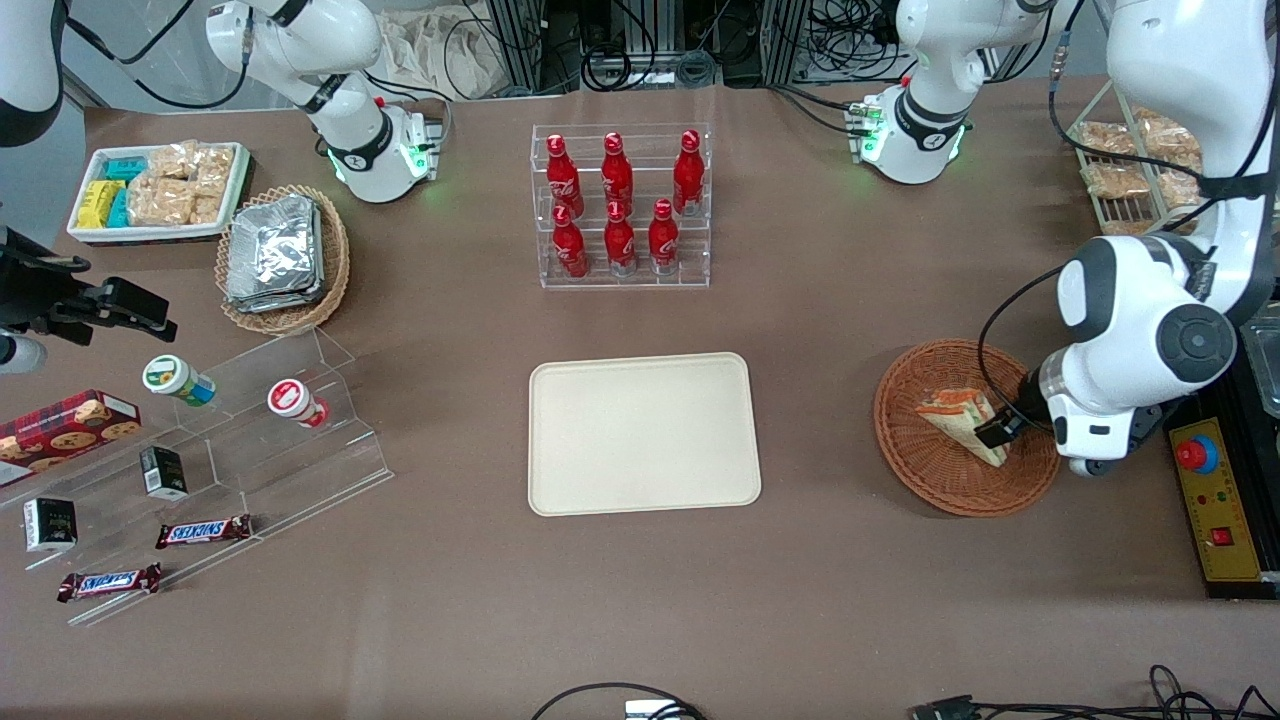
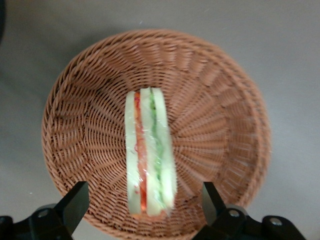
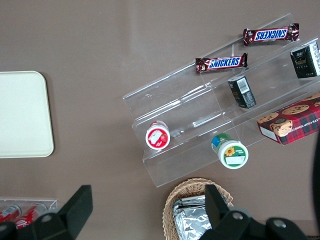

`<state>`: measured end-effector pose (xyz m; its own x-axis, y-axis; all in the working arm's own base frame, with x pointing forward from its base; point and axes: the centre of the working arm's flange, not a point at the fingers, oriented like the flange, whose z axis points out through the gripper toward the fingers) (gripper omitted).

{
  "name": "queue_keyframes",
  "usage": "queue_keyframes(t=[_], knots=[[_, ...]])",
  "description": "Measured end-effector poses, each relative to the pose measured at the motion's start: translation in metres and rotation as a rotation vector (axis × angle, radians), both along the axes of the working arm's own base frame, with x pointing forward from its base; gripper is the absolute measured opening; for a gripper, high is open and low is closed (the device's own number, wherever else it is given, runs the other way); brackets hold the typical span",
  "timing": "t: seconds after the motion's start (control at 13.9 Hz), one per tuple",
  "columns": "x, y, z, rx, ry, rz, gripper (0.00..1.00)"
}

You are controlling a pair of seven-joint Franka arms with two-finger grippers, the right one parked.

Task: Place sandwich from basket to tray
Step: 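Close the left gripper on the wrapped sandwich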

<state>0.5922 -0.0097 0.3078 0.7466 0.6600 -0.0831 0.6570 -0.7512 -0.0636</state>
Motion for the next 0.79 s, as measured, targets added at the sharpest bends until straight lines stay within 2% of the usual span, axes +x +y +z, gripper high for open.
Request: queue_keyframes(t=[0.22, 0.51, 0.79], knots=[[-0.012, 0.016, -0.023, -0.004, 0.001, 0.035, 1.00], [-0.014, 0.015, -0.047, -0.043, 0.018, 0.075, 1.00], [-0.014, 0.012, -0.066, -0.055, 0.028, 0.082, 1.00]])
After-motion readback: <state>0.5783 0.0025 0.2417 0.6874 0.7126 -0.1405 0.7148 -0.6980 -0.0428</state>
